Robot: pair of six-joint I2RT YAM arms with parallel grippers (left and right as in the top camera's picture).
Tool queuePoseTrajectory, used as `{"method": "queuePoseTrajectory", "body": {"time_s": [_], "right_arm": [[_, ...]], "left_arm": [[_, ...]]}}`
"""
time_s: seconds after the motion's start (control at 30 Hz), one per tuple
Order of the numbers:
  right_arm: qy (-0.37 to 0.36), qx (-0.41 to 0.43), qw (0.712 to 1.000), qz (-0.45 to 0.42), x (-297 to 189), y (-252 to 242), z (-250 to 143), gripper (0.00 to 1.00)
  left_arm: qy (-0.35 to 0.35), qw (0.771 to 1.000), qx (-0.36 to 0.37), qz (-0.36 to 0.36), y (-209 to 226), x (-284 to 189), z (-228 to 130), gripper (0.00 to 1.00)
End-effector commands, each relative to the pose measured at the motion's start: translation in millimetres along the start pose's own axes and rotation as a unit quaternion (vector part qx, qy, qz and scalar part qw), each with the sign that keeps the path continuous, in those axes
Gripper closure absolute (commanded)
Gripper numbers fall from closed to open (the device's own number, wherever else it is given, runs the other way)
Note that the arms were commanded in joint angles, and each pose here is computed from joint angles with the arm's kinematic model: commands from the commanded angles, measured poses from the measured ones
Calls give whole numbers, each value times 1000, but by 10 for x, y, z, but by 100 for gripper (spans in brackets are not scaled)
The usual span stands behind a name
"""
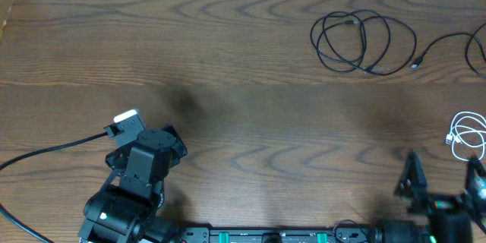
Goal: Untangle cables
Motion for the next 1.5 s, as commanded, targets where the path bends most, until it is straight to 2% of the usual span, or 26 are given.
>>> {"method": "queuePoseTrajectory", "body": {"time_s": [0.0, 0.33, 0.67, 0.9, 1.47], "right_arm": [[7, 5, 1000, 14, 232, -9, -255, 1], [-32, 12, 999, 38, 869, -69, -902, 1], [-24, 27, 999, 21, 1072, -177, -1408, 1], [15, 24, 1000, 1, 1072, -213, -1518, 1], [13, 24, 1000, 2, 1073, -212, -1514, 1]], "left_arm": [[-8, 1000, -10, -2, 5, -42, 45, 7], [-8, 1000, -10, -2, 5, -42, 45, 7], [-8, 1000, -10, -2, 5, -42, 45, 7], [-8, 1000, -10, -2, 5, -42, 45, 7], [-8, 1000, -10, -2, 5, -42, 45, 7]]}}
Point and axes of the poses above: each gripper's point midway between its finger pads, its own x axis out along the fingers, its own y axis along the line the jaws close on, z = x × y, the point moved 10 cm from there along -x, back along the fingers, and after that the axes turned 2 degrees about x, right-handed, at the moved point
